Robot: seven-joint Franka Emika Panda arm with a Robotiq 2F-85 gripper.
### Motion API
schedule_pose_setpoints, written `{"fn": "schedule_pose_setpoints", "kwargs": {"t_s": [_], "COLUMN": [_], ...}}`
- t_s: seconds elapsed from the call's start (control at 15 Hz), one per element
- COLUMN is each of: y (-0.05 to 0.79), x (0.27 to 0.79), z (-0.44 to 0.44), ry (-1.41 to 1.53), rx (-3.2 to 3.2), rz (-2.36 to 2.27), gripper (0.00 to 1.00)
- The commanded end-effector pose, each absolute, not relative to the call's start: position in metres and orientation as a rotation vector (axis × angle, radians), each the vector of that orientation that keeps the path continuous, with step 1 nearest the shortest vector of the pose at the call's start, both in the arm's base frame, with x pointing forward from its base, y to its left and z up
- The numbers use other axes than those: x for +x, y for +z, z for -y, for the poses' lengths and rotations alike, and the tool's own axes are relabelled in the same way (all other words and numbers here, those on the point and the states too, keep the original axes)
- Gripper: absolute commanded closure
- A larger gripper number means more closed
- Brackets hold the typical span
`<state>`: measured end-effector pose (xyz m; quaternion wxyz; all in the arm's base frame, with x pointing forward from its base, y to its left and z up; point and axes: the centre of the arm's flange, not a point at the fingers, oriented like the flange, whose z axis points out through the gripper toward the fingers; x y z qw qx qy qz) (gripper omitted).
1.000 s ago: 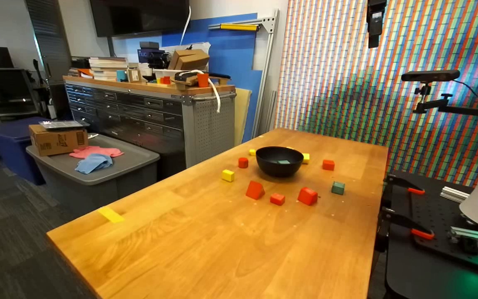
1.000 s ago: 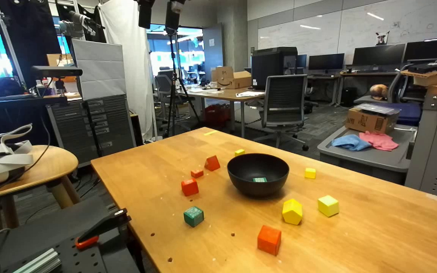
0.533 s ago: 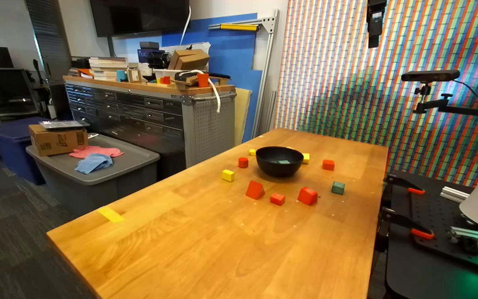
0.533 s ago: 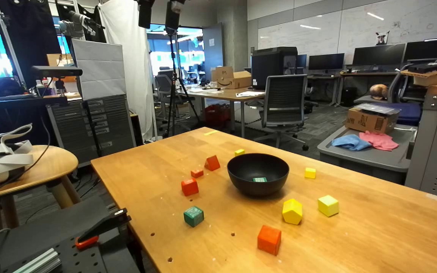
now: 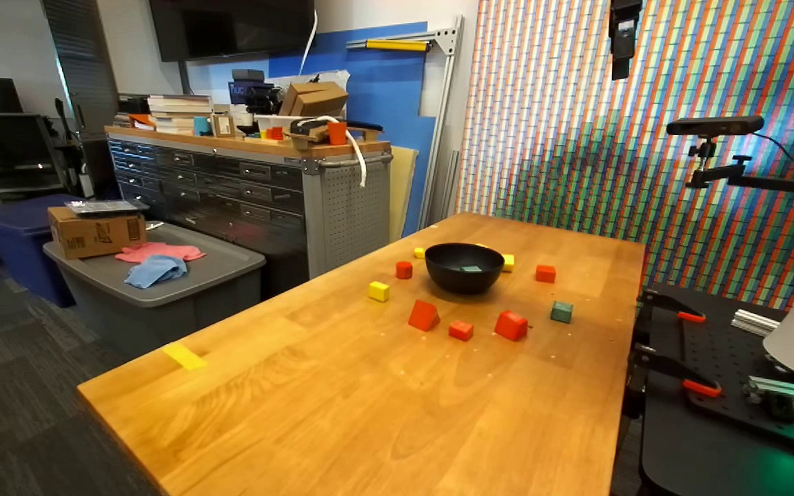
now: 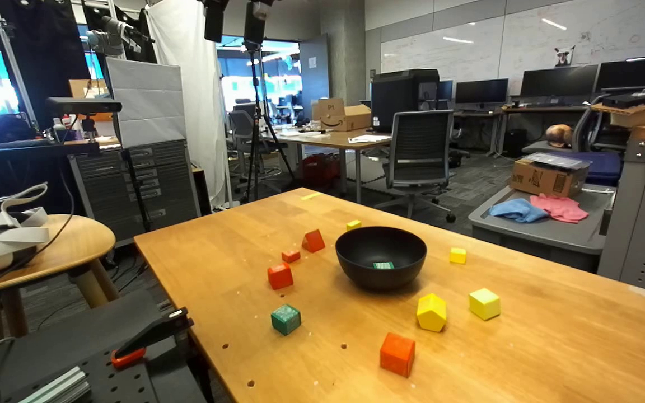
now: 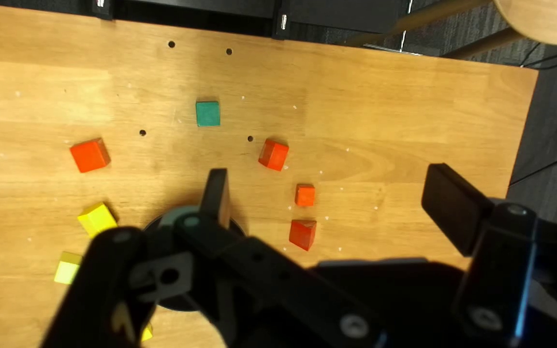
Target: Put all the blocks one at a time in the bowl except the right yellow block farthest away from you
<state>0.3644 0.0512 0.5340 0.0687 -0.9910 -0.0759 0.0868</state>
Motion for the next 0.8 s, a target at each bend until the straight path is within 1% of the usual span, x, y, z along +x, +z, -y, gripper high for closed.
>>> {"fn": "schedule_pose_setpoints", "kwargs": {"t_s": [0.0, 0.07, 0.33, 0.53, 0.67, 0.73], "y": [0.534, 0.53, 0.504, 0.477, 0.459, 0.459], "x": [0.364, 0.367, 0.384, 0.393, 0.393, 0.389], "z": [-0.051, -0.053, -0.071, -0.089, -0.097, -0.098], "ry": [0.261, 0.175, -0.019, -0.169, -0.191, -0.097], "rx": [-2.984, -3.007, -3.048, -3.115, -3.161, -3.156], "rz": [0.228, 0.151, -0.056, -0.134, -0.153, -0.081], "gripper": [0.0, 0.0, 0.0, 0.0, 0.0, 0.0]}}
